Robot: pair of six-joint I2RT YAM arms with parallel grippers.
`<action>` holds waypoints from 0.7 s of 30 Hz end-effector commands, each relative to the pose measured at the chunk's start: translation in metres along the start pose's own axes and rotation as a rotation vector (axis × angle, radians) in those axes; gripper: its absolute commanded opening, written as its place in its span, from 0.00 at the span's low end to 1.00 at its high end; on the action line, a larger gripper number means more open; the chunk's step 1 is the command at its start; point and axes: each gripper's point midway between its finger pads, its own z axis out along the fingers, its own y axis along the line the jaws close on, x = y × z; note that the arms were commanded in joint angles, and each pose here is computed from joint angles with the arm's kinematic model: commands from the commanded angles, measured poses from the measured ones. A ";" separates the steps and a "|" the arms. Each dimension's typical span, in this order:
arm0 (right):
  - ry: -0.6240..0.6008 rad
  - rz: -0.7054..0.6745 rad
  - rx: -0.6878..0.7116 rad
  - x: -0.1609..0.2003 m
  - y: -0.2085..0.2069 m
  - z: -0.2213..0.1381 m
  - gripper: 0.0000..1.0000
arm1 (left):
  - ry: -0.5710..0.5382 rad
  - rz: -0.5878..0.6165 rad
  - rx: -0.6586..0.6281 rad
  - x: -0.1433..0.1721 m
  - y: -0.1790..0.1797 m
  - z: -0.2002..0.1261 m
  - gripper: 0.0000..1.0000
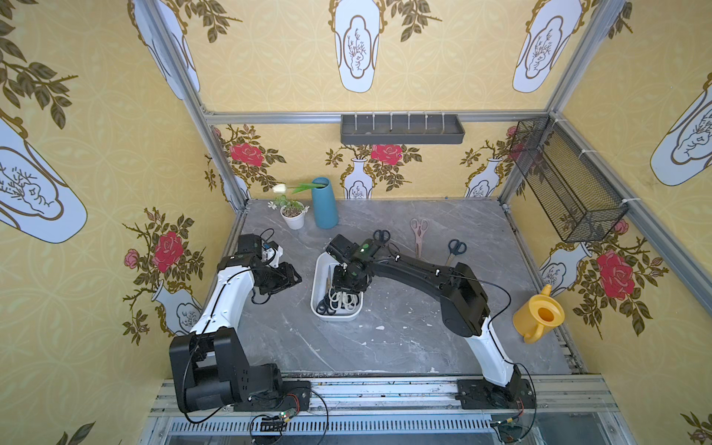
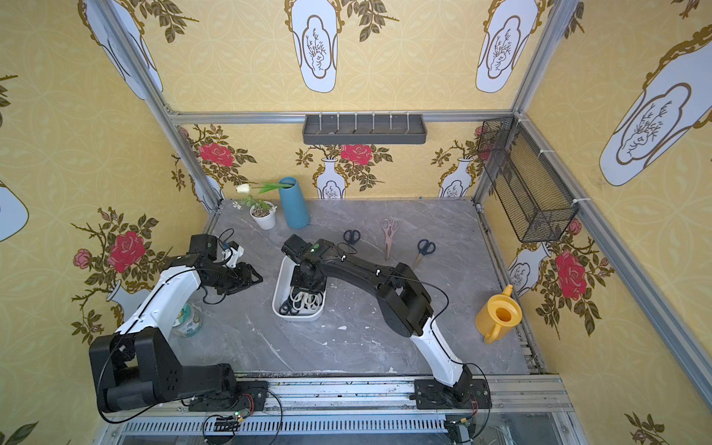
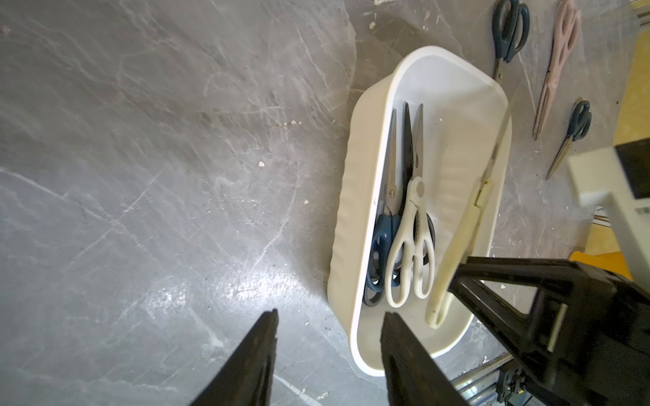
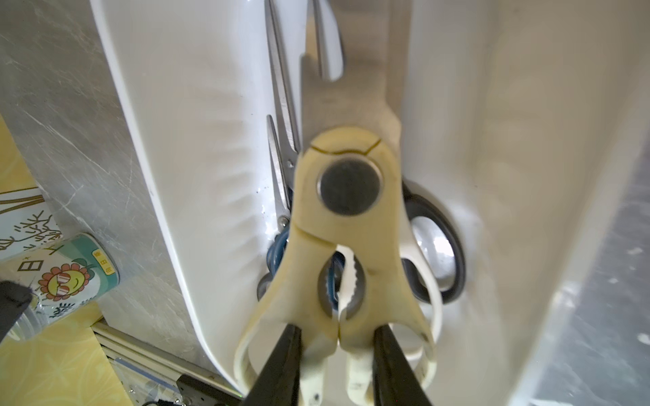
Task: Put the scissors into the storage box
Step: Place the scissors in the storage box.
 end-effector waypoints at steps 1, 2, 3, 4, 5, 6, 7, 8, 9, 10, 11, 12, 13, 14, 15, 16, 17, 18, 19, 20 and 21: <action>0.003 0.022 -0.006 -0.004 0.005 0.015 0.24 | 0.005 -0.014 0.040 -0.002 -0.006 0.002 0.54; 0.009 0.028 0.003 -0.003 0.003 0.022 0.24 | 0.010 -0.019 0.050 -0.001 -0.007 0.003 0.54; 0.016 0.030 0.013 -0.003 0.001 0.028 0.24 | 0.013 -0.022 0.059 -0.001 -0.009 0.004 0.54; 0.024 0.035 0.018 -0.002 0.000 0.034 0.24 | 0.017 -0.027 0.068 -0.001 -0.010 0.004 0.53; 0.032 0.036 0.016 0.000 0.001 0.038 0.24 | 0.020 -0.030 0.075 -0.001 -0.011 0.005 0.53; 0.038 0.031 0.010 0.001 0.004 0.042 0.25 | 0.021 -0.031 0.080 -0.002 -0.012 0.005 0.53; 0.042 0.029 0.004 0.002 0.007 0.045 0.25 | 0.023 -0.031 0.083 -0.003 -0.013 0.005 0.53; 0.045 0.026 0.002 0.003 0.009 0.047 0.26 | 0.026 -0.031 0.085 -0.003 -0.013 0.006 0.53; 0.050 0.025 0.000 0.004 0.010 0.049 0.27 | 0.026 -0.032 0.086 -0.004 -0.014 0.006 0.53; 0.048 0.022 0.001 0.004 0.012 0.050 0.30 | 0.026 -0.034 0.087 -0.004 -0.014 0.006 0.53; 0.041 0.019 0.004 0.004 0.014 0.048 0.34 | 0.025 -0.035 0.090 -0.004 -0.015 0.005 0.53; 0.036 0.018 0.011 0.004 0.013 0.047 0.37 | 0.025 -0.035 0.092 -0.005 -0.015 0.005 0.53; 0.021 0.016 -0.001 0.001 0.019 0.040 0.40 | 0.023 -0.033 0.089 -0.005 -0.016 0.004 0.53; 0.003 0.017 -0.006 -0.002 0.022 0.032 0.43 | 0.021 -0.030 0.085 -0.006 -0.016 0.003 0.53; -0.017 0.020 -0.012 -0.005 0.025 0.024 0.45 | 0.018 -0.025 0.080 -0.006 -0.016 0.001 0.53; -0.041 0.021 -0.022 -0.009 0.029 0.014 0.48 | 0.012 -0.016 0.073 -0.007 -0.016 -0.001 0.53; -0.062 0.020 -0.032 -0.013 0.032 0.004 0.51 | 0.006 -0.007 0.066 -0.007 -0.015 -0.003 0.53; -0.088 0.019 -0.045 -0.016 0.036 -0.008 0.52 | 0.001 0.003 0.058 -0.008 -0.015 -0.005 0.53; -0.114 0.016 -0.055 -0.020 0.039 -0.021 0.53 | -0.009 0.015 0.047 -0.010 -0.015 -0.008 0.53; -0.137 0.019 -0.058 -0.022 0.041 -0.032 0.54 | -0.017 0.027 0.038 -0.011 -0.014 -0.010 0.53; -0.165 0.023 -0.064 -0.025 0.042 -0.046 0.54 | -0.025 0.039 0.027 -0.014 -0.014 -0.012 0.53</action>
